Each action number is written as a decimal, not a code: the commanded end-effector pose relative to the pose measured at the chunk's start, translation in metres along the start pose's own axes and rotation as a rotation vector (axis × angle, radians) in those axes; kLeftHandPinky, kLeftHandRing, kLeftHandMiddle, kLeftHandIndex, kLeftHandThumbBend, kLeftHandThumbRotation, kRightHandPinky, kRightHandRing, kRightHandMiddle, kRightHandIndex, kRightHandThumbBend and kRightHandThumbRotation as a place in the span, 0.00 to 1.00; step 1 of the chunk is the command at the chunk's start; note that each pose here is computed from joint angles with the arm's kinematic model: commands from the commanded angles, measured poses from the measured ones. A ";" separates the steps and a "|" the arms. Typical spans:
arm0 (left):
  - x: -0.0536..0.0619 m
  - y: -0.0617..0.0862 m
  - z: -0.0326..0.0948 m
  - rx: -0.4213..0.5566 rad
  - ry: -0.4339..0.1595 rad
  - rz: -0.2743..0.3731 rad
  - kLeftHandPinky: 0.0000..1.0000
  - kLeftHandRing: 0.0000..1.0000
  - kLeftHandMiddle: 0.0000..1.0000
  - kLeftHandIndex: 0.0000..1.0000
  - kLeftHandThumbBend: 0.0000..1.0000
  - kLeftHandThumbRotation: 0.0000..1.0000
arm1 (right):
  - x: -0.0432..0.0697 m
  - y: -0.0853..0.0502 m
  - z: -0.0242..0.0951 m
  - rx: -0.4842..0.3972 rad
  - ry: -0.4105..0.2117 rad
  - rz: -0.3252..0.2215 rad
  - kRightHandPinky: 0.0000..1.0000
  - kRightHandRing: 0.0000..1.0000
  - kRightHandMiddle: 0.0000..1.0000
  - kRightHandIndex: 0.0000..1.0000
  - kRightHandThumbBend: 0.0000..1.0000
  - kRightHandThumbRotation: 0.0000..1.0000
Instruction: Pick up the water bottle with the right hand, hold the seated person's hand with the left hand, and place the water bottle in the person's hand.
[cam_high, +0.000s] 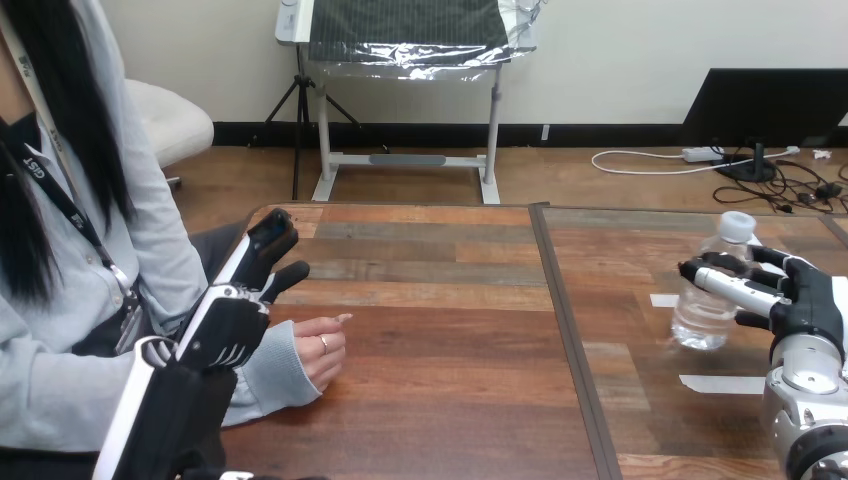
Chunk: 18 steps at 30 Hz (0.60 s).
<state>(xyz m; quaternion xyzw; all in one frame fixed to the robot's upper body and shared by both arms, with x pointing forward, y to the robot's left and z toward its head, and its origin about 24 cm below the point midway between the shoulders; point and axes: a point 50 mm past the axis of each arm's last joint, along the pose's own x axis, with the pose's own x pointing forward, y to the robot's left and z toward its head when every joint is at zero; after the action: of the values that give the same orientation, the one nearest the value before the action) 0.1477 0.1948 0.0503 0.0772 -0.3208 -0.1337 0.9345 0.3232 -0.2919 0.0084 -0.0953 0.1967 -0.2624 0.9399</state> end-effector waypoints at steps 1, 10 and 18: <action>0.009 0.001 0.007 0.013 -0.075 0.028 0.81 0.92 0.95 0.92 1.00 0.61 | 0.003 0.017 0.035 0.053 -0.079 0.025 0.46 0.52 0.55 0.51 0.88 0.00; 0.007 0.000 0.008 -0.006 -0.073 0.026 0.79 0.92 0.95 0.92 1.00 0.59 | 0.002 0.022 0.037 0.120 -0.074 0.054 0.46 0.50 0.51 0.44 0.84 0.00; 0.008 0.000 0.007 -0.006 -0.071 0.018 0.80 0.92 0.95 0.92 1.00 0.57 | 0.001 0.026 0.038 0.186 -0.079 0.101 0.43 0.45 0.49 0.43 0.78 0.00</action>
<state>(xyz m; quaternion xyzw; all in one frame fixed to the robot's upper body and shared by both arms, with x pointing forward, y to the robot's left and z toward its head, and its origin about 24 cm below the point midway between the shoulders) 0.1419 0.1940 0.0478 0.0692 -0.3151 -0.1263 0.9381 0.3239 -0.2845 0.0036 -0.0435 0.1989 -0.2531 0.9458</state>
